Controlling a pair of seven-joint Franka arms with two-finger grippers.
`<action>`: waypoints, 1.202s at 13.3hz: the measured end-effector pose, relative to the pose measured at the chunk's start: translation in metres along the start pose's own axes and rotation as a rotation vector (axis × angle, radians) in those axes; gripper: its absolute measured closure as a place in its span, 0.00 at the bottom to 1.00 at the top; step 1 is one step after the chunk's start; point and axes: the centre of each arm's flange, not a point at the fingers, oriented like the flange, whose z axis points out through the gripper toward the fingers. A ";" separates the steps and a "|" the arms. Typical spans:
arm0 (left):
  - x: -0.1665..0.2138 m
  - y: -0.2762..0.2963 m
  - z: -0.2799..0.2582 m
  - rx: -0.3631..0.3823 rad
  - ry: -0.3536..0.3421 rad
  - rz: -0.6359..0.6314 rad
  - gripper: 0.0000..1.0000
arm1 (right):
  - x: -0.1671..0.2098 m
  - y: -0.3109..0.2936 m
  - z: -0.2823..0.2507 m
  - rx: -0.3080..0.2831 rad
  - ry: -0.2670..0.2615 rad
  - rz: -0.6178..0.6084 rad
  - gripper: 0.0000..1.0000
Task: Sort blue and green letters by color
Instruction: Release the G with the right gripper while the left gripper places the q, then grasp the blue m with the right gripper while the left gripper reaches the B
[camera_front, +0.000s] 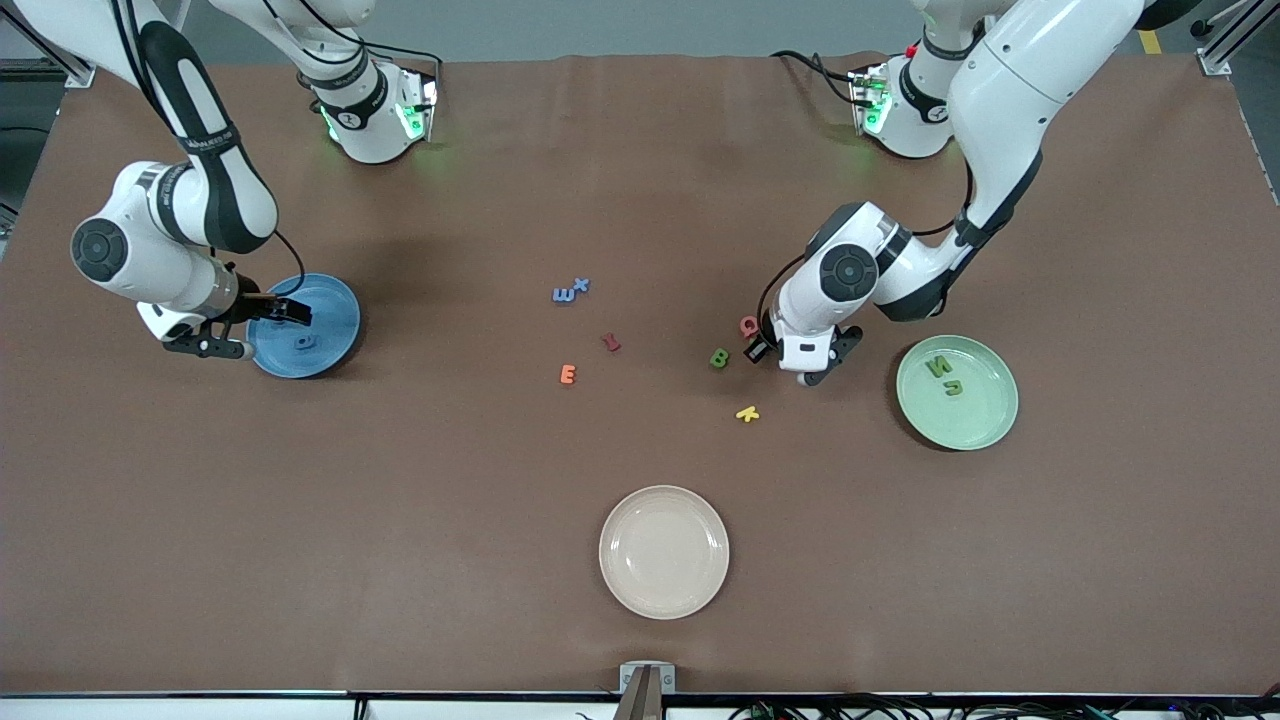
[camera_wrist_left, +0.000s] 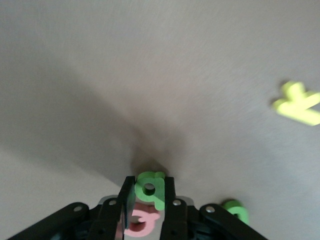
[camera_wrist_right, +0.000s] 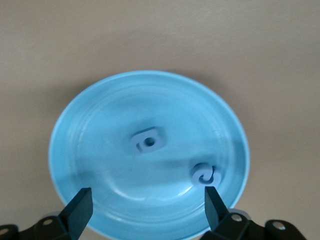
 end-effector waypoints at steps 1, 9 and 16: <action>0.012 0.004 -0.015 -0.010 0.021 -0.010 0.73 | -0.001 -0.016 -0.006 -0.005 -0.004 -0.027 0.00; 0.123 -0.023 -0.100 0.120 0.132 0.155 0.73 | -0.052 -0.246 -0.057 0.023 0.045 0.036 0.00; 0.197 -0.074 -0.078 0.193 0.101 0.356 0.73 | -0.085 -0.329 -0.053 0.086 0.084 0.476 0.00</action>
